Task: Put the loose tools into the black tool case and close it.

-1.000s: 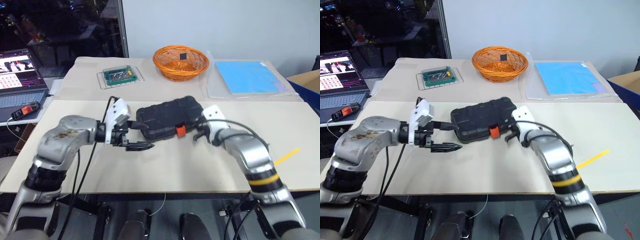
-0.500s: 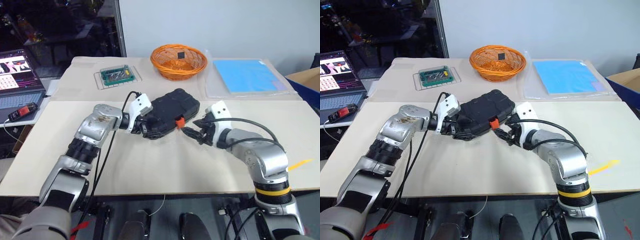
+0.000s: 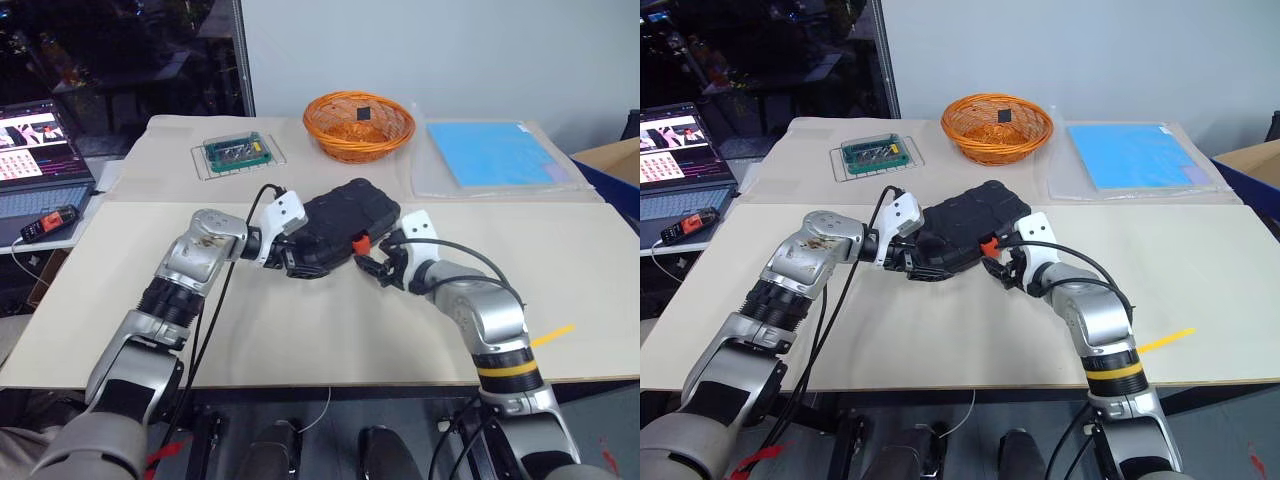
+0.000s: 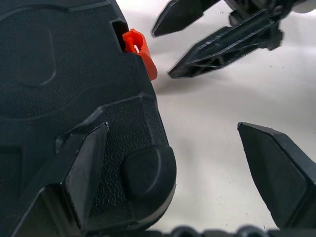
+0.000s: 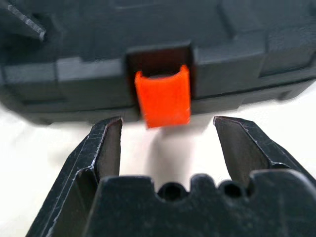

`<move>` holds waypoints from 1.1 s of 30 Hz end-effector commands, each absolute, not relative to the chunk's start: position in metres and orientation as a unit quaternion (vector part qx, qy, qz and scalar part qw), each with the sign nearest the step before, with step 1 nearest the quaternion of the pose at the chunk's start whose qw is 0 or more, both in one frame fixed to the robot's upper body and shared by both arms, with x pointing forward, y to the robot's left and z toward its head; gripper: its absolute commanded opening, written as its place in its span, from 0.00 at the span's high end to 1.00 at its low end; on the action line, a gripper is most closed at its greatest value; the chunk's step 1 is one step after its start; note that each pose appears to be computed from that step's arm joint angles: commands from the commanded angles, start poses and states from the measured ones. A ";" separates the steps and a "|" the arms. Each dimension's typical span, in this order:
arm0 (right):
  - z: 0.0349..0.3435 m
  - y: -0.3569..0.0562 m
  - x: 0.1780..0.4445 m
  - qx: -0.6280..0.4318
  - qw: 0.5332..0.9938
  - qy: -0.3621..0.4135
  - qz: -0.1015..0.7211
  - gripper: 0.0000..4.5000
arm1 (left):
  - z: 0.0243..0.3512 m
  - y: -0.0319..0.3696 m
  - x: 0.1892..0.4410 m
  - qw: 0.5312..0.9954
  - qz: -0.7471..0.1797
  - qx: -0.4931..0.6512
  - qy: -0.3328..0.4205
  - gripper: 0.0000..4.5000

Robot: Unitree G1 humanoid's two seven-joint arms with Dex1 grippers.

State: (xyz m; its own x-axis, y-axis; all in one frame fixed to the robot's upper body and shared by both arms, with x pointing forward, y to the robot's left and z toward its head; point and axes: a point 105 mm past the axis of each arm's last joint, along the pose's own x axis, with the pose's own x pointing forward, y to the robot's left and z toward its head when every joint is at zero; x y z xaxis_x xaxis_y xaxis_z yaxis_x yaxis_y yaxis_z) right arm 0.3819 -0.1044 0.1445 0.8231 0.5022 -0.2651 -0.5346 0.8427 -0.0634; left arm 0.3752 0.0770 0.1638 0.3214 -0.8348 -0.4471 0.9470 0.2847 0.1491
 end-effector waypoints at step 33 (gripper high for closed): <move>0.155 -0.079 0.391 -0.146 0.934 0.111 0.306 0.71 | 0.150 0.082 0.370 0.800 -0.545 0.195 0.157 0.00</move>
State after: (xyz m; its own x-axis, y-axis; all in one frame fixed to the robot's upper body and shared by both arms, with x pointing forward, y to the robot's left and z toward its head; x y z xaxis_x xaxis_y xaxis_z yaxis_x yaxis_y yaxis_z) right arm 0.3892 -0.0880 0.1391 0.7927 0.5107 -0.3329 -0.5858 0.7893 -0.1840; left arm 0.3720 0.0822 0.1609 0.3678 -0.8222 -0.4345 0.9299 0.3291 0.1642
